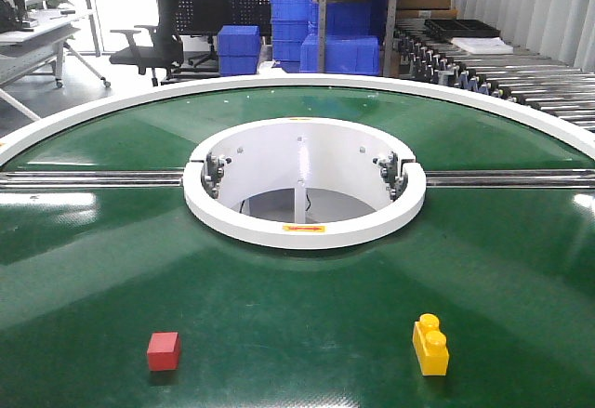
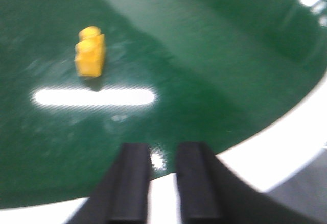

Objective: Pick red and yellow blocks into blue bin

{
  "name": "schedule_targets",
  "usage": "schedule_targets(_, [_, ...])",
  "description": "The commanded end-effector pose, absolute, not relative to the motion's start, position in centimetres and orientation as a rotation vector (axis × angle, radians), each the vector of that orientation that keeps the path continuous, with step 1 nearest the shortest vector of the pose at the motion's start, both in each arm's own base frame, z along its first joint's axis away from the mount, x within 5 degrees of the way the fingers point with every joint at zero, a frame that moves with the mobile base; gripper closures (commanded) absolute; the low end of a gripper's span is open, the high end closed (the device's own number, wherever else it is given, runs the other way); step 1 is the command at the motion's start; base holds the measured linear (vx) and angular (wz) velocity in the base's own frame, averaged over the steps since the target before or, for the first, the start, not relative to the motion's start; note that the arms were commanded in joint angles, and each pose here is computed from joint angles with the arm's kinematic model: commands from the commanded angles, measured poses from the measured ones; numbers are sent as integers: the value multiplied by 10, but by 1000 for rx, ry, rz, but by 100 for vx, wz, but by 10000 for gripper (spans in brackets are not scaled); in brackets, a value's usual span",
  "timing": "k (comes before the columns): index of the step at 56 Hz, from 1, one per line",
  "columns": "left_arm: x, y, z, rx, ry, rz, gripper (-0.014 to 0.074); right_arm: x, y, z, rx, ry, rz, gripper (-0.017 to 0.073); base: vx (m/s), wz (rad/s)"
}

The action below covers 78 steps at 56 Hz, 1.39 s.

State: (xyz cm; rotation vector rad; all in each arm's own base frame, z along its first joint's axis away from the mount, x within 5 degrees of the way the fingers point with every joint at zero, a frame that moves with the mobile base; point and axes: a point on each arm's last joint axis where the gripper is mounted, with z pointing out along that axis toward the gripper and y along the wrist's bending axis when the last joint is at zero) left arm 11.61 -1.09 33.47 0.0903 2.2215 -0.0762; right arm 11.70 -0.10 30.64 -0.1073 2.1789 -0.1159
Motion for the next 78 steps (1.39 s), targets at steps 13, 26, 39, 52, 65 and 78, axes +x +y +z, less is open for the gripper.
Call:
schedule_targets(13, [145,-6,359,37,2296,-2,-125,164,18,331,-190,2262,-67,-84,0,0])
schedule_targets(26, [155,-8,356,34,2291,-22,-97,238,36,333,-167,2400,3,-85,0,0])
schedule_targets(39, [155,-8,357,34,2286,-23,-12,316,56,311,-215,2515,63,-41,0,0])
schedule_targets(52, [155,-8,357,35,2286,-21,66,386,68,272,-253,2610,29,-25,0,0])
schedule_targets(65, [155,-8,357,35,2286,-21,91,432,74,239,-276,2651,-11,-25,0,0])
schedule_targets(78, [155,-8,357,35,2286,-21,91,449,77,217,-279,2676,-12,-23,0,0])
